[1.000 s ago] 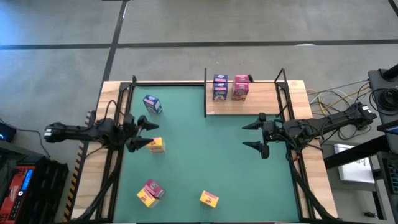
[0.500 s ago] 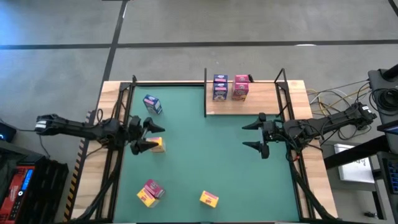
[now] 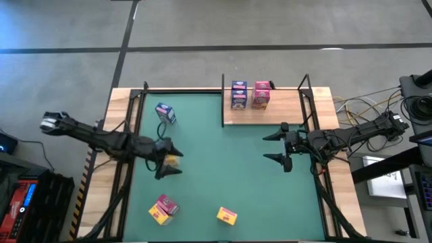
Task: Stack cereal on shelf
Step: Put the pink cereal box on the shelf
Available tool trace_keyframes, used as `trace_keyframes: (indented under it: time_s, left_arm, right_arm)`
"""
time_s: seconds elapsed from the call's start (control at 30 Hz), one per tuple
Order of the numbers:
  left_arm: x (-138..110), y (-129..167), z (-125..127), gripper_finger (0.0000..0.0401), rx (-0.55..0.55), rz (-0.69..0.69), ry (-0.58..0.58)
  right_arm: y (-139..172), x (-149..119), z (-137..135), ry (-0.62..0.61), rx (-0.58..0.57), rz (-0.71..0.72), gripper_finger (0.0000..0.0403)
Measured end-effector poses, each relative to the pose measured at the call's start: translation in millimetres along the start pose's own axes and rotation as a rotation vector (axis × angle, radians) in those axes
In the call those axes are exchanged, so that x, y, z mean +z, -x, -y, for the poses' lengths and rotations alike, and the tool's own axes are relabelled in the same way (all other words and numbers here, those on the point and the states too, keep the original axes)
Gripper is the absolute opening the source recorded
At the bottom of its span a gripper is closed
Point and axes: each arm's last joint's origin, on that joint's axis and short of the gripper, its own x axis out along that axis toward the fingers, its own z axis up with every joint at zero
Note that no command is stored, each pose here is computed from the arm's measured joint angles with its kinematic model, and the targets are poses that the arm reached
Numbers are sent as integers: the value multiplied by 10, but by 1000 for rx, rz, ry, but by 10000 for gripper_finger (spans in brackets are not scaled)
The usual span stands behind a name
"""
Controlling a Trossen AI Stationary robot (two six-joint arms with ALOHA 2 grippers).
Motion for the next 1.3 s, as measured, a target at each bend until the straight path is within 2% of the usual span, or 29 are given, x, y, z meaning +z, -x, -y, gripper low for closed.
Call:
trace_keyframes:
  time_s: [0.23, 0.37, 0.5, 0.67, 0.73, 0.8, 0.97, 1.17, 1.3]
  left_arm:
    - [-109, 119, 396, 400, -36, -45, 40]
    - [-141, 173, 576, 400, 31, -33, 27]
    - [-70, 193, 739, 400, 68, 13, 93]
    - [-57, 91, 883, 400, -29, -122, 113]
    - [-60, 47, 929, 400, -42, -170, 74]
    - [-119, 19, 926, 400, 15, -232, 56]
    - [-161, 2, 965, 400, 148, -277, 91]
    - [-112, 33, 1130, 400, 184, -303, 158]
    - [-97, 64, 1221, 400, 228, -350, 159]
  right_arm:
    - [0, -1, 0, 0, 0, -1, 322]
    - [0, -1, 1, 0, -1, -1, 322]
    - [0, -1, 0, 0, 0, -1, 322]
    - [0, -1, 0, 0, 0, -2, 322]
    - [0, -1, 1, 0, -1, -1, 322]
    - [0, -1, 0, 0, 0, -1, 322]
    - [0, -1, 1, 0, -1, -1, 322]
    - [0, -1, 1, 0, 0, -1, 322]
    - [0, -1, 1, 0, 0, -1, 322]
